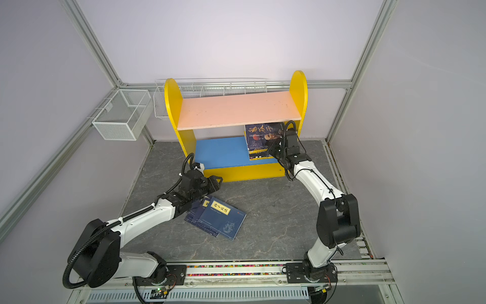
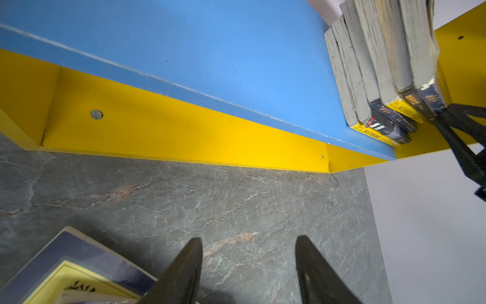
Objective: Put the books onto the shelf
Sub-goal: 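Push the purple book flat onto the stack with the right gripper while the left withdraws, then lower the right gripper to the floor books and grasp the top dark blue book's edge, then lift the dark blue book upright with the right gripper while the left steadies the pile, then carry the dark blue book onto the blue shelf with the right gripper and release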
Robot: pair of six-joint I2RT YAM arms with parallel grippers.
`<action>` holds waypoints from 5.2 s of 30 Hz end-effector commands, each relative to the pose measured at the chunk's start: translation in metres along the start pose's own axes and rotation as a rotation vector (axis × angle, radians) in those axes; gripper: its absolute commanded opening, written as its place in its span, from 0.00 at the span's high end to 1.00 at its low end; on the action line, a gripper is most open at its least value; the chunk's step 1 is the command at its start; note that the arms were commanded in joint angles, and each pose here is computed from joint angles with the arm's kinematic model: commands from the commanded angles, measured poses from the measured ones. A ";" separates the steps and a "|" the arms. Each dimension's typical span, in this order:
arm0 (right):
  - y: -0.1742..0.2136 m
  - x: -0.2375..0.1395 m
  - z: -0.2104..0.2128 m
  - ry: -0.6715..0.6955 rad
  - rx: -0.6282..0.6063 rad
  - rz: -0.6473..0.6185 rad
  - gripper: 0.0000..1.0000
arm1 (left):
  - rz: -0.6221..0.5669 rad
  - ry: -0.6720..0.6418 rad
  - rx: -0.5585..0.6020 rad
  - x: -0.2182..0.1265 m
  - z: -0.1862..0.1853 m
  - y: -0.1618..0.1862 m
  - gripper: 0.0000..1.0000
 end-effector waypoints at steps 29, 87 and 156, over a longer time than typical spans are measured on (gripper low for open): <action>0.310 -0.133 0.021 -0.499 -0.600 0.823 0.20 | 0.097 -0.232 0.033 -0.045 0.088 0.048 0.41; 0.178 -0.130 0.101 -0.877 -0.340 0.281 0.92 | 0.224 0.283 -0.090 -0.061 0.010 0.054 0.10; 0.125 -0.073 0.149 -0.710 -0.265 0.107 0.93 | -0.386 -0.032 -0.408 -0.105 0.097 -0.017 0.18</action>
Point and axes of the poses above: each gripper's point midway between its finger pads, its own x axis out along the fingers, its own z axis along the line the jaws close on, y = z × x, the point moved 1 cm from there along -x, back along the fingers, and after that the axes turned 9 degrees about -x, right-handed, at the moved point
